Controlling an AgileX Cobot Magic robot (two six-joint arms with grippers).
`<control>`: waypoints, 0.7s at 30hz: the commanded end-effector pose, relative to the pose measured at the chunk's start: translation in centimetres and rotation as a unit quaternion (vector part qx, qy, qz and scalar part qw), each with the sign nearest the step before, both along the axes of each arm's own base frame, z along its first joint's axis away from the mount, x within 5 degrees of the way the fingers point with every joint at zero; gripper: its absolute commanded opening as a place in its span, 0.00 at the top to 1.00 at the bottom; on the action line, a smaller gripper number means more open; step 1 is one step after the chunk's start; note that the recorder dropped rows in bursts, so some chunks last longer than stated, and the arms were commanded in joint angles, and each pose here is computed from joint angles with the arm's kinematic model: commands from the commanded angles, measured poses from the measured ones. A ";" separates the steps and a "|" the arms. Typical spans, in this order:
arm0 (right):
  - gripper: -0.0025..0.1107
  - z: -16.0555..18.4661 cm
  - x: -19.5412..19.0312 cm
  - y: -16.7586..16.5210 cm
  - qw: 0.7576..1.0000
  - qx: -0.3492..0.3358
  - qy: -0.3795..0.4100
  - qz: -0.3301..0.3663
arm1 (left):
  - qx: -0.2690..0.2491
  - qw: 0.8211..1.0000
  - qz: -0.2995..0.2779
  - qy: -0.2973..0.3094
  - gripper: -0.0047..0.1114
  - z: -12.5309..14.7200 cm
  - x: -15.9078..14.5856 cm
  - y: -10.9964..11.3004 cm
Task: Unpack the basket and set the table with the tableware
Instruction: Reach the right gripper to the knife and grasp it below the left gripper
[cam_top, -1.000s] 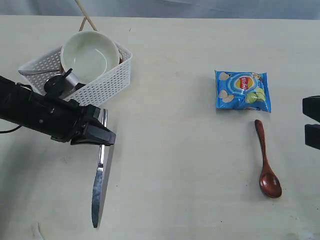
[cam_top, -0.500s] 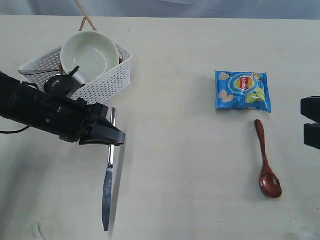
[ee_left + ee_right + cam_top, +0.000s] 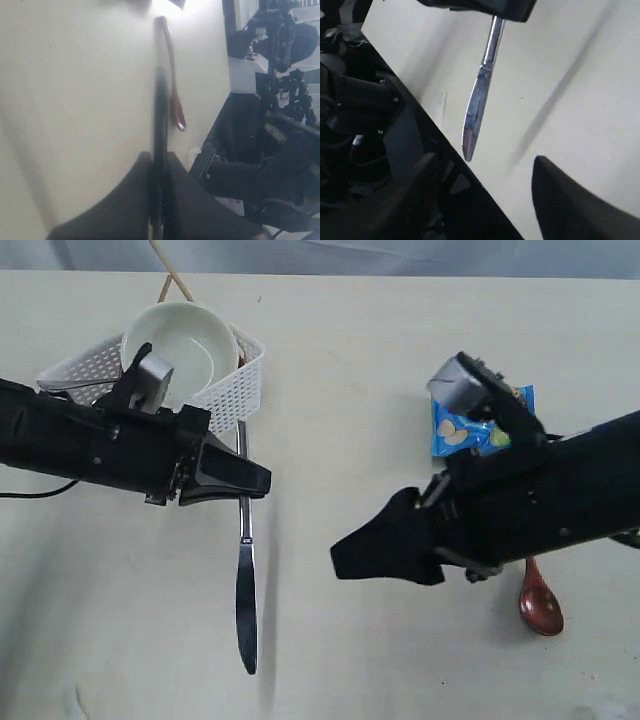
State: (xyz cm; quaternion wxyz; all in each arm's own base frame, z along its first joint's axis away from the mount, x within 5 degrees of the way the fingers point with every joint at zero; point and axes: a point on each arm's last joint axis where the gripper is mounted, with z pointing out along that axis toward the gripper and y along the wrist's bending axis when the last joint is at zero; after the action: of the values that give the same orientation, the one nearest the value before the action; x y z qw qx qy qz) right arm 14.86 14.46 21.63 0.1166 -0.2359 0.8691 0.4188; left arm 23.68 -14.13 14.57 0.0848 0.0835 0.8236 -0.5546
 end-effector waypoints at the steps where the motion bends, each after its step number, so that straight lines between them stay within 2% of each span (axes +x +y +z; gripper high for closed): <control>1: 0.42 -2.2 0.3 3.2 0.999 -0.005 0.006 0.038 | -0.011 1.000 -0.001 -0.006 0.96 0.4 0.0 0.4; 9: 0.42 -4.4 1.0 8.0 0.998 -0.035 -0.006 0.058 | -0.020 1.000 -0.005 -0.003 0.96 0.6 -0.1 0.4; 17: 0.42 -3.7 3.7 10.1 0.999 -0.020 -0.028 0.027 | -0.022 1.000 -0.007 -0.003 0.96 0.6 -0.1 0.3; 21: 0.45 -3.4 4.6 10.5 0.999 -0.024 -0.028 -0.009 | -0.026 1.000 -0.009 -0.002 0.96 0.7 -0.2 0.3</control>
State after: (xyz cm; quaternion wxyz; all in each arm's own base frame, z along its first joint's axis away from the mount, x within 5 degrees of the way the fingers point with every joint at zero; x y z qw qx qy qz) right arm 18.94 24.74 18.11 0.1290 -0.2612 0.8712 0.3951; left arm 23.75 -13.77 14.79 0.0848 0.0843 0.8161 -0.5655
